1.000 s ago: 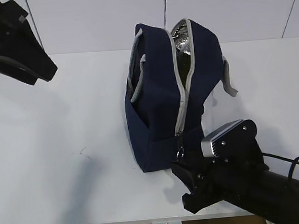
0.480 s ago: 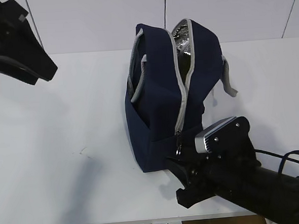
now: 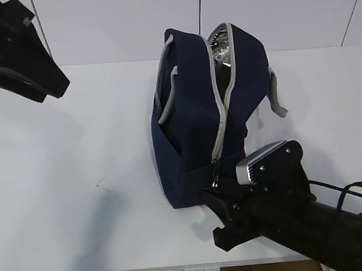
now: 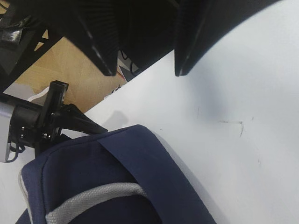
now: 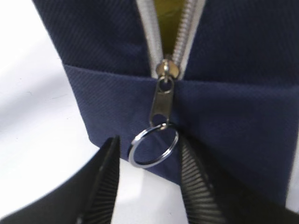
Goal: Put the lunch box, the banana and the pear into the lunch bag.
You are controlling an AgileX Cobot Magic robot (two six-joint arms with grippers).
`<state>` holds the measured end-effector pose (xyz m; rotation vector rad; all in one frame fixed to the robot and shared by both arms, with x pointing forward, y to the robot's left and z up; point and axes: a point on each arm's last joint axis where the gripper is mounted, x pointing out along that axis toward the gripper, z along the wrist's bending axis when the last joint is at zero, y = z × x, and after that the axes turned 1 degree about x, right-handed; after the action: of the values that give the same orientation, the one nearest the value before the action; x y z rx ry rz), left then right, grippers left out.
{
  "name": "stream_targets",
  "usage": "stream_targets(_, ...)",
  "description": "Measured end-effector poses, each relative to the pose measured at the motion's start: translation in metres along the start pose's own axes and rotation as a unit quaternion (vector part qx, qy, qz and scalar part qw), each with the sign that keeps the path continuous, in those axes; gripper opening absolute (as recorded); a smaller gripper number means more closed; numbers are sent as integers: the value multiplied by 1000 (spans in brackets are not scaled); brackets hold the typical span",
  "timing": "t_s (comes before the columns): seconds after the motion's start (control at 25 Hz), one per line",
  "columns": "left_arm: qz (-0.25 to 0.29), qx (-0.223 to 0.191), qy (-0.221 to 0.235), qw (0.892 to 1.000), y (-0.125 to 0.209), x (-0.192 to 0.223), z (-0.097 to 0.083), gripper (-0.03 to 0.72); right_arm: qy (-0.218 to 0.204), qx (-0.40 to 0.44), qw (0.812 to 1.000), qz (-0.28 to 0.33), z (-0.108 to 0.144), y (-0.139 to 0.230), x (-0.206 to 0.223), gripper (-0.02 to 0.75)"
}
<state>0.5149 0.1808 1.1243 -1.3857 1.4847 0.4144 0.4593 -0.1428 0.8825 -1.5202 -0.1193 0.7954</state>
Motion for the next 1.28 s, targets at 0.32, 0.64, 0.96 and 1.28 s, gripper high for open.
stream_targets(0.32,0,0,0,1000,0,0,0,303,-1,9,1000,-6,0,-1,0,231)
stream_targets(0.64,0,0,0,1000,0,0,0,303,-1,19,1000,-8,0,-2,0,230)
stream_targets(0.96,0,0,0,1000,0,0,0,302,-1,20,1000,-9,0,-2,0,230)
stream_targets(1.28,0,0,0,1000,0,0,0,290,-1,21,1000,-9,0,-2,0,215)
